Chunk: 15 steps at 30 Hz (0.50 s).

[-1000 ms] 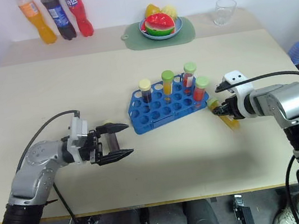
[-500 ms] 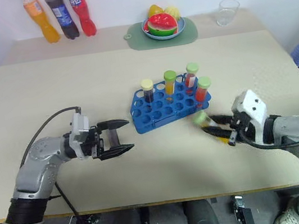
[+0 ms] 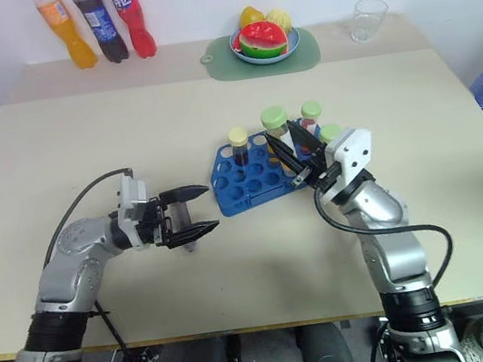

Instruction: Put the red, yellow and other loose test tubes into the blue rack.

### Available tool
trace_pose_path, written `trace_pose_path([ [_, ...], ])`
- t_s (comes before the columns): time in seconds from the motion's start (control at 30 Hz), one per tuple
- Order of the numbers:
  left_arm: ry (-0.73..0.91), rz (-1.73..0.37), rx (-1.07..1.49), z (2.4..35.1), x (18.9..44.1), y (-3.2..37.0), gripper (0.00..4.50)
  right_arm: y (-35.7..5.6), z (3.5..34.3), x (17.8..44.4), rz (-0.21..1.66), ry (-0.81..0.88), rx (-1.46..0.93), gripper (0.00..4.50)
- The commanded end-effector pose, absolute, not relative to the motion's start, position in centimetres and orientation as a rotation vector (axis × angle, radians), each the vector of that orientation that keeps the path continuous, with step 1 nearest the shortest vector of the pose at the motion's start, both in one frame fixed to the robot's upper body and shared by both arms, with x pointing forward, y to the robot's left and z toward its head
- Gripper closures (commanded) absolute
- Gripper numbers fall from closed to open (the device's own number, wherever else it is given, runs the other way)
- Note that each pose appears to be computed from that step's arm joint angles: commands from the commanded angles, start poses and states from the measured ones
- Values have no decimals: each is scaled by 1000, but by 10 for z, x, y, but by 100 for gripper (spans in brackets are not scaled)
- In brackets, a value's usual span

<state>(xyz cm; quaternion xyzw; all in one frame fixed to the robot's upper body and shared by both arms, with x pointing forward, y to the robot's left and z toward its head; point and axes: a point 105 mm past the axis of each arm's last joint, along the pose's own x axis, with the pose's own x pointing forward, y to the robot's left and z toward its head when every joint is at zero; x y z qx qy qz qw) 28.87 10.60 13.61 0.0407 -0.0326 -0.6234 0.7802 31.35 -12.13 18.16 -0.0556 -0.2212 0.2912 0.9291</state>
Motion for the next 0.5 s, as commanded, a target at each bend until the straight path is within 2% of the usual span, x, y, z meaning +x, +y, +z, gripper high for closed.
trace_pose_path([
  [0.03, -127, -1336, 113, 148, 291, 107, 66, -127, 183, 321, 528, -526, -146, 363],
  [0.33, -131, -1315, 127, 150, 294, 113, 66, -134, 152, 336, 495, -479, -147, 363],
  [0.5, -129, -1304, 133, 150, 293, 116, 66, -121, 146, 335, 539, -480, -112, 363],
])
